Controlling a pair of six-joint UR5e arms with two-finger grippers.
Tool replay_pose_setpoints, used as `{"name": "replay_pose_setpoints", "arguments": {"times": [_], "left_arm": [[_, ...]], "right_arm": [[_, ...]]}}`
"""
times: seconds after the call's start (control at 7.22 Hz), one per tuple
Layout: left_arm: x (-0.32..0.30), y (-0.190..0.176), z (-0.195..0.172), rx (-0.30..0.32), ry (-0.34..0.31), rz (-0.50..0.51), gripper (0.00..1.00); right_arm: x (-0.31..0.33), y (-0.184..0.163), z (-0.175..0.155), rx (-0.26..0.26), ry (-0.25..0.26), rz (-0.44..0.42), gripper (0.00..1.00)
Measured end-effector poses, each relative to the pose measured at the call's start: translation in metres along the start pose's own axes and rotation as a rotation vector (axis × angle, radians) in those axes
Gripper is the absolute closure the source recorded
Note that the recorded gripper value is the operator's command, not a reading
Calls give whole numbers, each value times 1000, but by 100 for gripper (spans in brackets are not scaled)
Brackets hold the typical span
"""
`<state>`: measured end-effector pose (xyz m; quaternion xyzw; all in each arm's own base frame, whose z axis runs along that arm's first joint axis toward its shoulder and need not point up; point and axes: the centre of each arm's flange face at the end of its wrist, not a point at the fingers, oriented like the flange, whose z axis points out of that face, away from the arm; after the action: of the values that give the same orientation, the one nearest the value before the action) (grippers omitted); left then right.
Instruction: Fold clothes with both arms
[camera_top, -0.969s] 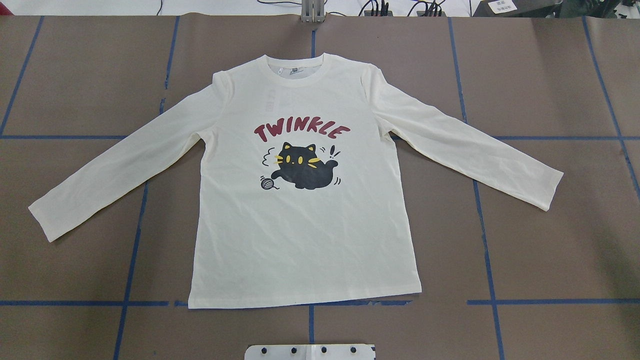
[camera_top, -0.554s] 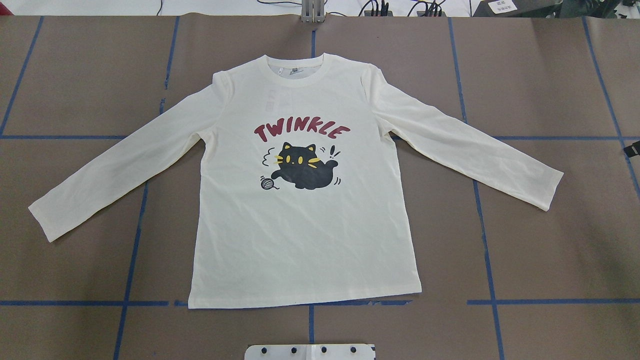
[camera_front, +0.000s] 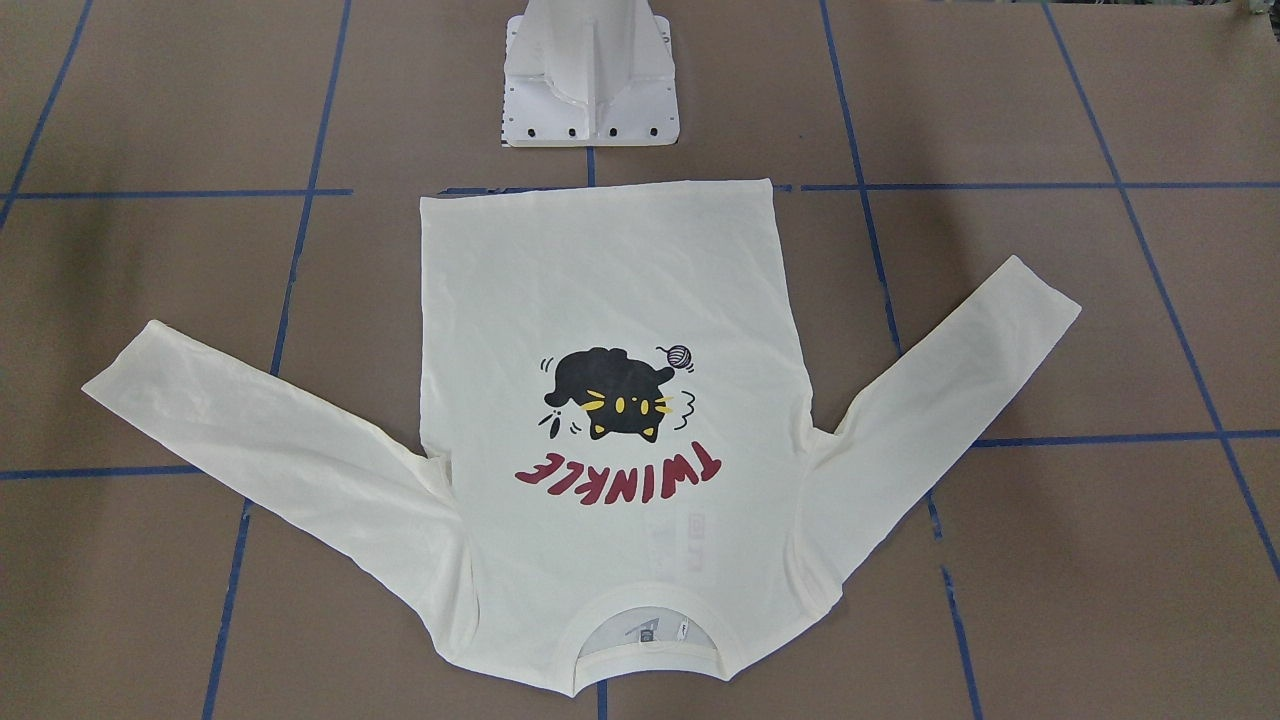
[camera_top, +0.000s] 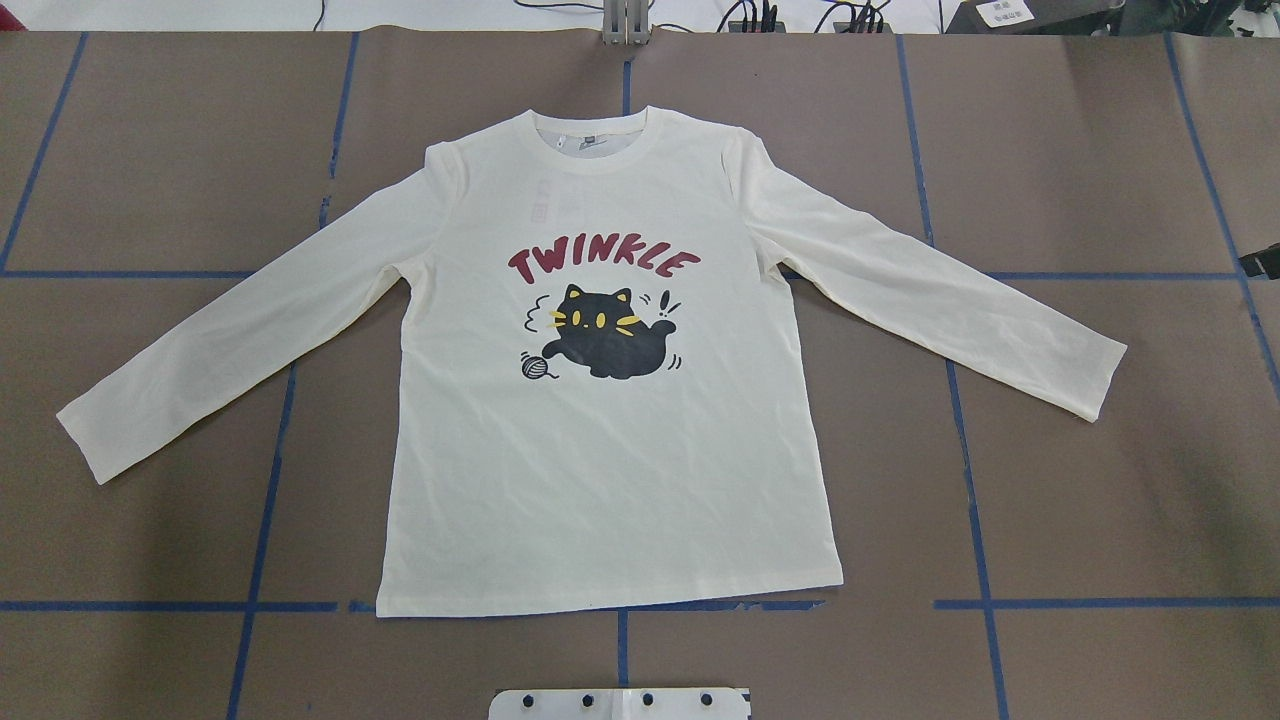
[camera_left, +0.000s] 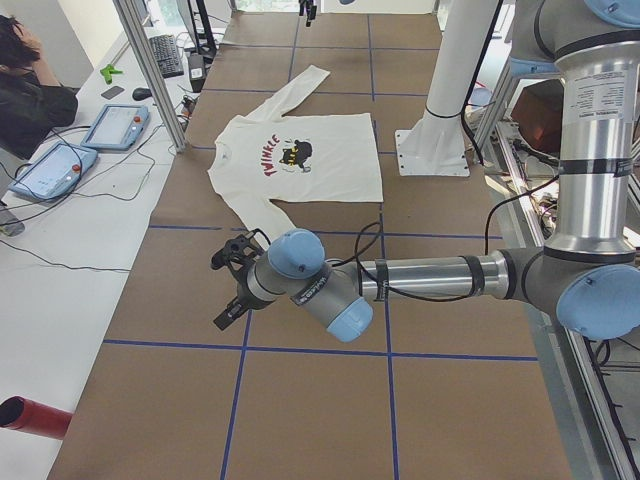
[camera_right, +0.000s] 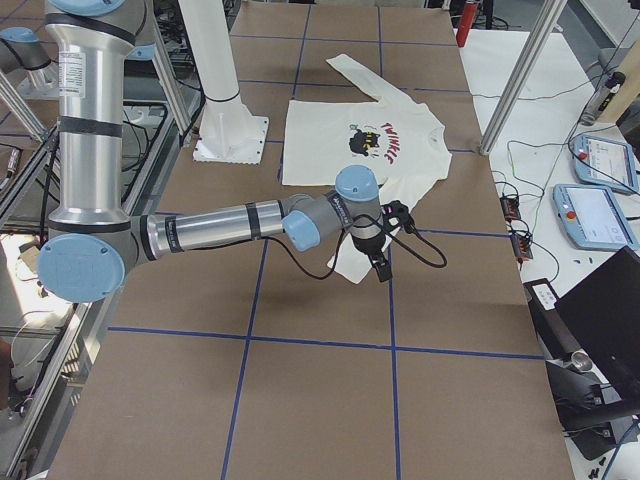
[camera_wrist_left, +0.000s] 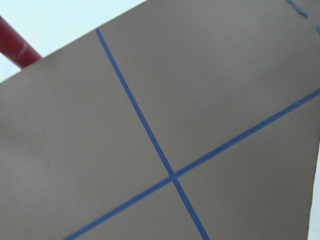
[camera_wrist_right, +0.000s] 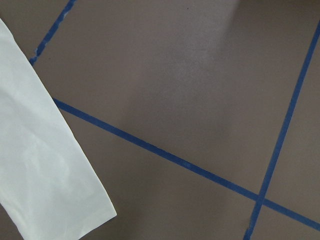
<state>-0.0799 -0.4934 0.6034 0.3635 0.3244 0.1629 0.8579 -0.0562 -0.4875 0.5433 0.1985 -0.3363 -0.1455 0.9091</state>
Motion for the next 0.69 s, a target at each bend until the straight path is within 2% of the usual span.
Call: {"name": "replay_pose_setpoints", "arguments": {"times": [0.14, 0.28, 0.42, 0.55, 0.69], "left_arm": [[-1, -3, 0, 15, -1, -3, 0], [0, -4, 0, 23, -1, -3, 0], [0, -4, -1, 30, -1, 1, 0], [1, -4, -2, 37, -1, 6, 0], [1, -5, -2, 42, -1, 11, 0]], "right_arm": [[-1, -1, 4, 23, -7, 60, 0], [-19, -4, 13, 55, -35, 199, 0], [-52, -9, 29, 95, -75, 302, 0], [-88, -10, 51, 129, -100, 330, 2], [-111, -5, 76, 153, -107, 322, 10]]}}
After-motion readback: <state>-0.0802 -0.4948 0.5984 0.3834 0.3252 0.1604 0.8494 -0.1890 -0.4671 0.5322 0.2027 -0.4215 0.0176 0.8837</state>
